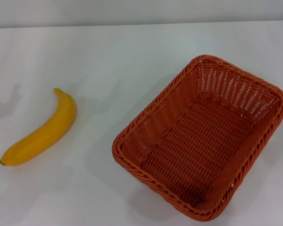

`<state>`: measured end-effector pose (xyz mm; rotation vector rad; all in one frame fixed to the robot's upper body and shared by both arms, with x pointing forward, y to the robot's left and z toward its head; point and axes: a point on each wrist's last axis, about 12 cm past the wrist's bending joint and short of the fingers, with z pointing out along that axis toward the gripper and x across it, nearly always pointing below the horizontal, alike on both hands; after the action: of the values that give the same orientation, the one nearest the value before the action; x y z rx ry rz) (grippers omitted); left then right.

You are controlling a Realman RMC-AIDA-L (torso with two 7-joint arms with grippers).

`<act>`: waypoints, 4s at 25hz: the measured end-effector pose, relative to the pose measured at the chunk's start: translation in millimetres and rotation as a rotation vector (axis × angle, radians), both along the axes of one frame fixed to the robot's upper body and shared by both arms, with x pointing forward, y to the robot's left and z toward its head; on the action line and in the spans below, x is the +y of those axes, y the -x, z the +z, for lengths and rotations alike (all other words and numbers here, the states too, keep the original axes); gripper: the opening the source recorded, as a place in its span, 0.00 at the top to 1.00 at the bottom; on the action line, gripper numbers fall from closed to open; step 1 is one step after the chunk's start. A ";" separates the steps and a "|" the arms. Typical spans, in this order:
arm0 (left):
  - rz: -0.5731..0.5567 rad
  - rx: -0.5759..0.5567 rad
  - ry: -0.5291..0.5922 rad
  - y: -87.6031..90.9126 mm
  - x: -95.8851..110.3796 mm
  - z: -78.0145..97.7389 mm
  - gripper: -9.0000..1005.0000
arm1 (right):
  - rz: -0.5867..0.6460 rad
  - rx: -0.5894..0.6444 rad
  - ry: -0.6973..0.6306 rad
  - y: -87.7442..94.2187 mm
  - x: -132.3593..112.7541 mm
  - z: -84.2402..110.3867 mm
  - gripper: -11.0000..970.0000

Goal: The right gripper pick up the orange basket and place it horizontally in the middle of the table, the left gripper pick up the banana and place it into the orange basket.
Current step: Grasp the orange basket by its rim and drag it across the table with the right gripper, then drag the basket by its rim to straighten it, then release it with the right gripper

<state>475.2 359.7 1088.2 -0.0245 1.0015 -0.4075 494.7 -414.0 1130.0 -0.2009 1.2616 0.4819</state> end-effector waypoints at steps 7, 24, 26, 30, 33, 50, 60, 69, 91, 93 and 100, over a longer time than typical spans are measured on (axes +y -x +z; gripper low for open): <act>0.005 0.011 0.009 7.0 2.9 -3.0 0.12 | 0.186 0.257 0.251 -59.7 28.6 67.6 0.16; -0.004 0.016 0.006 10.4 3.8 -4.0 0.12 | 0.349 0.913 0.723 -123.0 118.7 161.3 0.19; -0.002 0.016 0.005 12.0 4.6 -4.3 0.12 | 0.368 0.974 0.761 -129.8 133.1 158.2 0.19; -0.001 0.021 0.005 12.9 5.1 -5.1 0.12 | 0.369 1.047 0.825 -140.7 161.6 145.9 0.20; 0.000 0.021 0.005 13.2 5.2 -5.3 0.12 | 0.371 1.077 0.876 -146.4 181.6 136.2 0.21; -0.010 0.026 0.000 11.6 4.2 -5.3 0.12 | 0.370 1.225 1.097 -164.1 228.9 74.1 0.24; -0.005 0.039 0.007 15.0 3.4 -8.7 0.12 | 0.371 1.222 1.185 -166.6 236.7 61.9 0.25; -0.007 0.039 0.012 17.8 2.8 -10.0 0.12 | 0.407 1.251 1.249 -161.6 236.7 64.0 0.27; -0.007 -0.012 -0.026 15.0 7.8 0.4 0.12 | 0.101 1.391 0.601 -156.2 128.9 105.6 0.80; -0.009 -0.017 -0.032 14.0 8.5 2.2 0.12 | 0.076 1.419 0.523 -147.9 112.1 101.0 0.81; -0.011 -0.032 -0.052 10.5 11.3 7.8 0.12 | 0.134 1.424 0.197 -114.7 78.2 76.7 0.85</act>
<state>464.6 371.0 1096.0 0.0344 0.9807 -0.3903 609.4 -335.8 1206.8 -0.0858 2.7049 0.6295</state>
